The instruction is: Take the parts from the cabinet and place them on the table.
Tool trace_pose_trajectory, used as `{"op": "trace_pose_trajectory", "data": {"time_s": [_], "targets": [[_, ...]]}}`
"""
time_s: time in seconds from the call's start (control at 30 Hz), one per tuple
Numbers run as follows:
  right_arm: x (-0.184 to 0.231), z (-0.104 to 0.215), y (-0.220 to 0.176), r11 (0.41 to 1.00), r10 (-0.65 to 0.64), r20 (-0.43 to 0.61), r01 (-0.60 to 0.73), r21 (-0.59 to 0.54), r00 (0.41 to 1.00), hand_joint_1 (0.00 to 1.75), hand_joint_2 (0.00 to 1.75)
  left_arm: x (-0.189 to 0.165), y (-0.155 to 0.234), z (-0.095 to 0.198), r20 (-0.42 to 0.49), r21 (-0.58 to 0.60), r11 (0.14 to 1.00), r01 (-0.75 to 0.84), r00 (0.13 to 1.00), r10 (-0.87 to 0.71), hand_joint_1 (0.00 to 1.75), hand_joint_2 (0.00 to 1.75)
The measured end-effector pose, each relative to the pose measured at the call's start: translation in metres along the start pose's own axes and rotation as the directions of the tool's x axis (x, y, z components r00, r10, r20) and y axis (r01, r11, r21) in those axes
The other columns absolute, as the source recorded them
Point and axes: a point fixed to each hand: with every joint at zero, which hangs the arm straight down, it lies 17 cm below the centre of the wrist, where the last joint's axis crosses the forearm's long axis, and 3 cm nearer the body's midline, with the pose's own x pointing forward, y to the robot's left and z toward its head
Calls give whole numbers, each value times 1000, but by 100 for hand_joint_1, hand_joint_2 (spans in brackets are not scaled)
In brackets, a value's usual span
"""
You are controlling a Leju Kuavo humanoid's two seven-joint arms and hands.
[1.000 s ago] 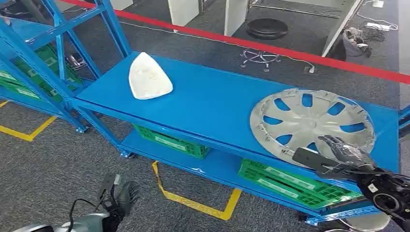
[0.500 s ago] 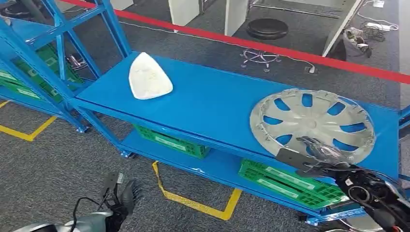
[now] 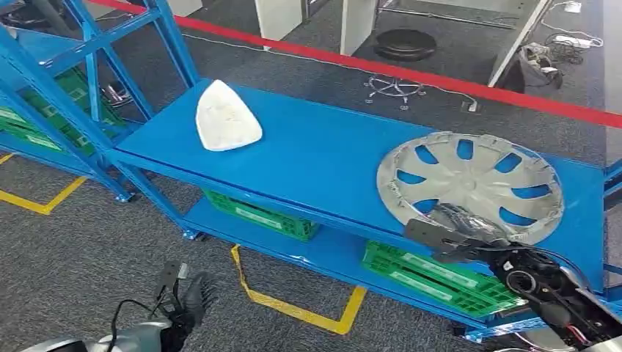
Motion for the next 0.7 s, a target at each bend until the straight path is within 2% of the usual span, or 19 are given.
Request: {"op": "trace_pose_trajectory", "data": {"time_s": [0.43,0.7], "targets": [[86,-34,20,1000,15,178,-19,19,984,0,175,7,-13,-5,-1,-21,1000,5,1000,-5,0,0],[114,-44,30,999,9,209,-17,34,978,0,175,8,-17,-7,1,-27,1000,5,1000,-5,0,0]]}}
